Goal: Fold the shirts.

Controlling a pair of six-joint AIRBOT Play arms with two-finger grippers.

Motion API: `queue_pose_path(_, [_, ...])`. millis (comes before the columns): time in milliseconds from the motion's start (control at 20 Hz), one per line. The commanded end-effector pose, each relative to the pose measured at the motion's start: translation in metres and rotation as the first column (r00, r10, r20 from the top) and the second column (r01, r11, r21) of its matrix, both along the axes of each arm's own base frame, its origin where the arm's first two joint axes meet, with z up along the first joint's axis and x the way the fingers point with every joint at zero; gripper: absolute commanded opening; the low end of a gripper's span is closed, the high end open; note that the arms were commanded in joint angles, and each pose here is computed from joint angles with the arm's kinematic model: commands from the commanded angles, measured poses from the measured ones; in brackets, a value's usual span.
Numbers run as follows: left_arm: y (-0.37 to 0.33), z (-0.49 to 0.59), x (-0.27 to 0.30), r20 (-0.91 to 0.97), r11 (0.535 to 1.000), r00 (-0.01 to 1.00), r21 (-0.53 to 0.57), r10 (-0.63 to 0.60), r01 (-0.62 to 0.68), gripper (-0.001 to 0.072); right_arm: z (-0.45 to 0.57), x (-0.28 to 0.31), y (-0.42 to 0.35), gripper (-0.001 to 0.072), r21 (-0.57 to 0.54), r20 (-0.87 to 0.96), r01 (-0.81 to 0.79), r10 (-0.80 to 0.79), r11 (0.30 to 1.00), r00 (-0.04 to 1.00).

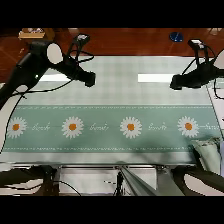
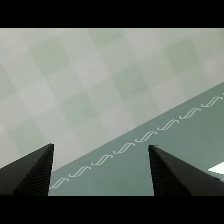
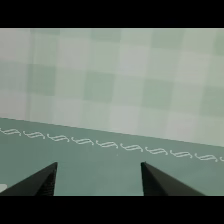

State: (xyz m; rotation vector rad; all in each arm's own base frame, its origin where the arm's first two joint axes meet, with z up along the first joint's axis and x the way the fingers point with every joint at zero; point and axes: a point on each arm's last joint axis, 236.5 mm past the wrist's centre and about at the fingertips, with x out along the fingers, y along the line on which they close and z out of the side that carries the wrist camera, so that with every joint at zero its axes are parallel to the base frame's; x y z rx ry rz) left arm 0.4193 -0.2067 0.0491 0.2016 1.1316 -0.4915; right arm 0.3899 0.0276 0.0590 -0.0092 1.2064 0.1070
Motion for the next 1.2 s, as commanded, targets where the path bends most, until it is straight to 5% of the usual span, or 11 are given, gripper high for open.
queue_pose_path(0, [-0.0003, -0.0036, 0.0001, -0.008, 1.000, 1.000, 0.005, 0.004, -0.004, 0.0698, -0.0004, -0.0011, -0.0006, 0.0587, -0.009, -0.005, -0.002, 0.002, 1.000, 1.000])
queue_pose_path(1150, [-0.0005, -0.0118, 0.0008, -0.024, 1.000, 1.000, 0.012, 0.004, -0.004, 0.0698, -0.0003, -0.0010, -0.0006, 0.0587, -0.009, -0.005, -0.002, 0.002, 1.000, 1.000])
